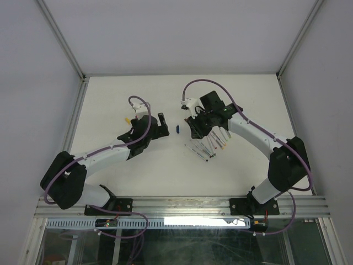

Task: Open the pen caps
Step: Place the pen cap at the center of the board, then pick up the pen from the center of the board.

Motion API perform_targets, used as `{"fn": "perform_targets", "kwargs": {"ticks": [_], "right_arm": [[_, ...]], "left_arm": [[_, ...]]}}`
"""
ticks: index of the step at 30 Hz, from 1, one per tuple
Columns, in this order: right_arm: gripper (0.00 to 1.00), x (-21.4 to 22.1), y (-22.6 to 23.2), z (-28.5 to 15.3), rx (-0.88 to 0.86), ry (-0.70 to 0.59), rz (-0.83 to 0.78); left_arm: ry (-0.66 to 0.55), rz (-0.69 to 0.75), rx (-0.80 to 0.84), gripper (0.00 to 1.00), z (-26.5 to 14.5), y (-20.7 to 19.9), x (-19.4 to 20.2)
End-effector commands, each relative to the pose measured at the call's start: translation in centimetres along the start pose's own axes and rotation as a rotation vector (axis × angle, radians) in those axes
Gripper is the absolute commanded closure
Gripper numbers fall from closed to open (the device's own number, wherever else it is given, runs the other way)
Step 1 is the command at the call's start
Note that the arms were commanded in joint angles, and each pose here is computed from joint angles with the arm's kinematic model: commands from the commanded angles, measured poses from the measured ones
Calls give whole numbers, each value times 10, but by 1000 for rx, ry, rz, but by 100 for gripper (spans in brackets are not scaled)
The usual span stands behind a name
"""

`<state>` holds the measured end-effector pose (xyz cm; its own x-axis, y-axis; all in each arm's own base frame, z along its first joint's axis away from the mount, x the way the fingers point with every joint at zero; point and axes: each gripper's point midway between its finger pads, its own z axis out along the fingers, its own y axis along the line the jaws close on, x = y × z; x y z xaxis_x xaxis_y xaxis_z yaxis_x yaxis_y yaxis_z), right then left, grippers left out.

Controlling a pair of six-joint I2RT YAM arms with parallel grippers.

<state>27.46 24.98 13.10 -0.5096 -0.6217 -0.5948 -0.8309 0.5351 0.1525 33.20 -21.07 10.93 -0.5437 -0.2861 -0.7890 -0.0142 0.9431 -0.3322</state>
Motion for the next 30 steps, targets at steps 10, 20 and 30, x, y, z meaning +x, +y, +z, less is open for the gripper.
{"fn": "perform_targets", "kwargs": {"ticks": [10, 20, 30], "right_arm": [[67, -14, 3, -9, -12, -72, -39], [67, -14, 3, -8, -15, -69, -39], [67, -13, 4, -7, -24, -65, -37]], "left_arm": [[-121, -131, -272, 1, 9, 92, -51], [8, -131, -551, 19, 35, 139, -27], [27, -115, -656, 42, 48, 154, -26]]}}
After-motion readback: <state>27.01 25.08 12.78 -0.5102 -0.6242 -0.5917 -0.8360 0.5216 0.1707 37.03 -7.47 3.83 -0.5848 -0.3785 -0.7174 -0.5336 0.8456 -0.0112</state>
